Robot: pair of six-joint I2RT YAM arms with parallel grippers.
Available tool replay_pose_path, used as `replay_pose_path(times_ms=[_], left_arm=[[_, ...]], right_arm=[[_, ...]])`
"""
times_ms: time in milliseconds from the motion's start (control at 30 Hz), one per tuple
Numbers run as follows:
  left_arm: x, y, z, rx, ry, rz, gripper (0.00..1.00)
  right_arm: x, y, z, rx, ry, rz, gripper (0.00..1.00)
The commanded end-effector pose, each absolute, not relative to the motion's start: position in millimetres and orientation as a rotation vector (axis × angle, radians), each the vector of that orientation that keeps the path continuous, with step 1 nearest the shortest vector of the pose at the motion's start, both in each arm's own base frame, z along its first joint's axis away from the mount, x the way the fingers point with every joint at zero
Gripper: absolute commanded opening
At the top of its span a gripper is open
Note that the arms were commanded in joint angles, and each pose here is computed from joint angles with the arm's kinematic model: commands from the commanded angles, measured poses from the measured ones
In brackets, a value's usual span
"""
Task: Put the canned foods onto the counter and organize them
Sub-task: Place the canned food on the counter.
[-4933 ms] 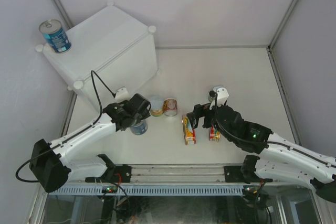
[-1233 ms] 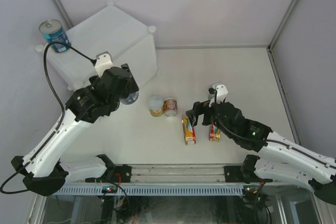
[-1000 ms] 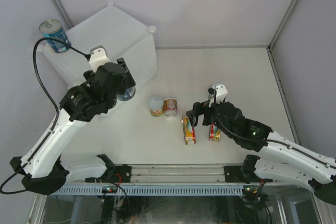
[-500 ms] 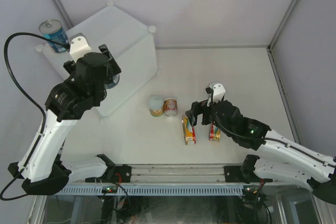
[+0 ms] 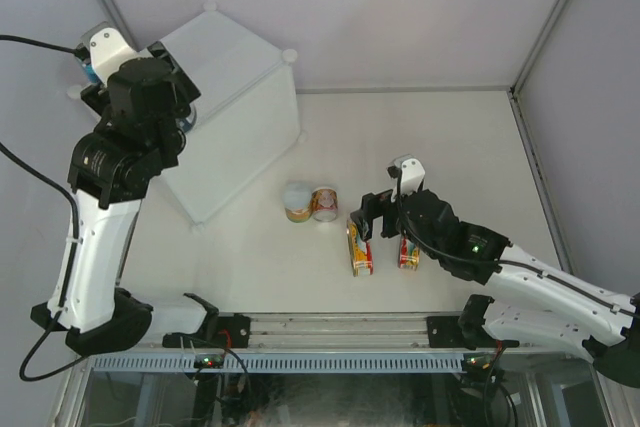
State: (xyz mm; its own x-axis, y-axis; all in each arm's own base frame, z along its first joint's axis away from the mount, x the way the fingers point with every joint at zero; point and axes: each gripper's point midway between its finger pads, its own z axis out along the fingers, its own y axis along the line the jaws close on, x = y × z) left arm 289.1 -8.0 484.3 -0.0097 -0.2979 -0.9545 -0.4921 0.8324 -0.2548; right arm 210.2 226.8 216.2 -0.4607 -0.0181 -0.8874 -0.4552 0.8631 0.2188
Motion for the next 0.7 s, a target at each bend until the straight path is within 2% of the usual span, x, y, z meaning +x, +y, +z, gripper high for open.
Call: replay_pose_path(times_ms=[0, 433, 667], left_arm=[[285, 22, 541, -0.788, 1.403, 0.111, 0.00], [326, 51, 518, -0.915, 1.492, 0.143, 0.00], [331, 75, 497, -0.974, 1.543, 0.221, 0.00]], right_arm=[[216, 234, 250, -0.306, 1.911, 0.602, 0.91], [214, 233, 246, -0.283, 1.894, 0.653, 0.91], [209, 224, 244, -0.266, 1.890, 0.660, 0.91]])
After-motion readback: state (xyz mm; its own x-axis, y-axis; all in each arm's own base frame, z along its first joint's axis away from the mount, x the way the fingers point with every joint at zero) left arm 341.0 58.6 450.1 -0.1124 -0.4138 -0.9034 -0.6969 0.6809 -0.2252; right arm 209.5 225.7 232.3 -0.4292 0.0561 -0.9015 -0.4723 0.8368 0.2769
